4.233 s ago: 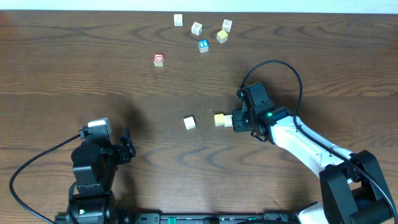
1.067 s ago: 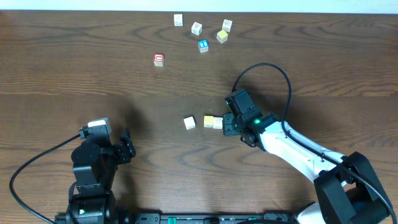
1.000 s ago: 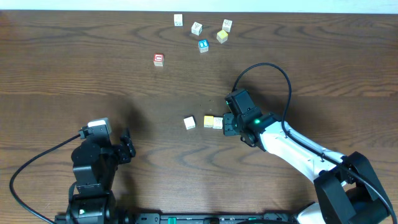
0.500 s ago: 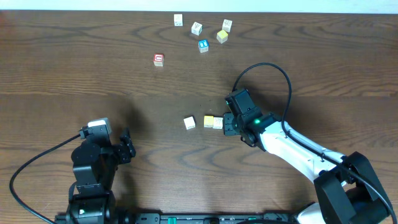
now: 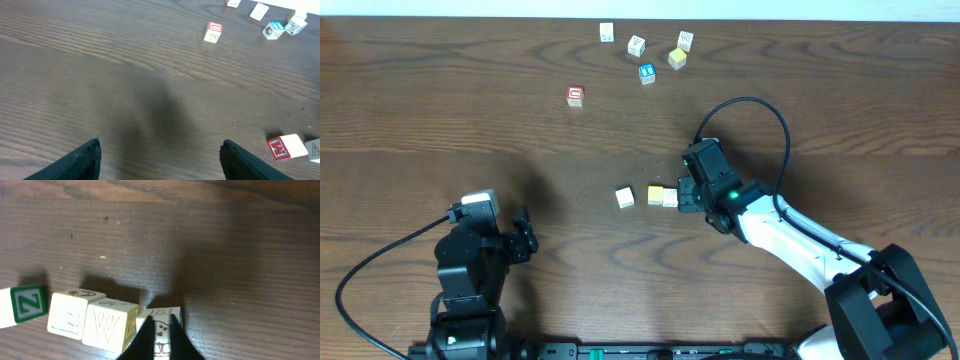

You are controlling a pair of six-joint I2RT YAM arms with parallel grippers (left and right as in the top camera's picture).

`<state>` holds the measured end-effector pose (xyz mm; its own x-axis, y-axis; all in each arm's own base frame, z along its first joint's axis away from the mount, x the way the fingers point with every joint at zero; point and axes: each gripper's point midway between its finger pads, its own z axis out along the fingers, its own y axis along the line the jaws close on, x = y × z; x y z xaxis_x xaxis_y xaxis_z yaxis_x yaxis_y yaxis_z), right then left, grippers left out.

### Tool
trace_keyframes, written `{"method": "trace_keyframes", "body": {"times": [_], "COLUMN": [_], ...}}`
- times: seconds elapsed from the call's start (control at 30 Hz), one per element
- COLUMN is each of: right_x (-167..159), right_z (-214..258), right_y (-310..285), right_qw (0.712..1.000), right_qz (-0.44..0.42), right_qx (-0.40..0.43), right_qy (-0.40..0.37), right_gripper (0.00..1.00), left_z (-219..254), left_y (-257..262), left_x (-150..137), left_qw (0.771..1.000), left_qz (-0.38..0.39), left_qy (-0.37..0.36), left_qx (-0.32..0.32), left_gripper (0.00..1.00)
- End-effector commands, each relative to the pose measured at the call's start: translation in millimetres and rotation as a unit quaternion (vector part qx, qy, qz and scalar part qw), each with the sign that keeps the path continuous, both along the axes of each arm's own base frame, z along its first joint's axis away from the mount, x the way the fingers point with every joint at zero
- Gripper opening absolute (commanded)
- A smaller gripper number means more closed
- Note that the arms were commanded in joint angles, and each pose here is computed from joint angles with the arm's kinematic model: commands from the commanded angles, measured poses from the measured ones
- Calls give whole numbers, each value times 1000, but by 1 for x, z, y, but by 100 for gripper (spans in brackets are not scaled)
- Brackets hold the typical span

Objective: Lift 4 blocks

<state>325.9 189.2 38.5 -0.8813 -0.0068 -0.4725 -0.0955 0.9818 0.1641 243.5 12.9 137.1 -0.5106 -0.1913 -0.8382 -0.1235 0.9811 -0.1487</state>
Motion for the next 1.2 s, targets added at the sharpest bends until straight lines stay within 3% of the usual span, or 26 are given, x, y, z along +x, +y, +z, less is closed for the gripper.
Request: {"method": "trace_keyframes", "body": {"times": [0.0, 0.33, 1.17], "right_x": [5, -3, -21], "right_z": [2, -11, -24], "right_y": [-12, -55, -37], "right_qw": [1000, 996, 997], "right_qz": [-18, -65, -37], "right_qx": [-9, -40, -13], "right_qy": [-6, 42, 62], "right_gripper": [1, 1, 1], "left_z": [7, 7, 7], "left_y": [0, 0, 0], "left_x": [1, 1, 1], "left_qw": [1000, 1000, 1000], "left_qz": [1, 1, 1], "left_qy": [-7, -7, -7], "left_qx": [-2, -2, -2], "left_gripper": [76, 76, 76]}}
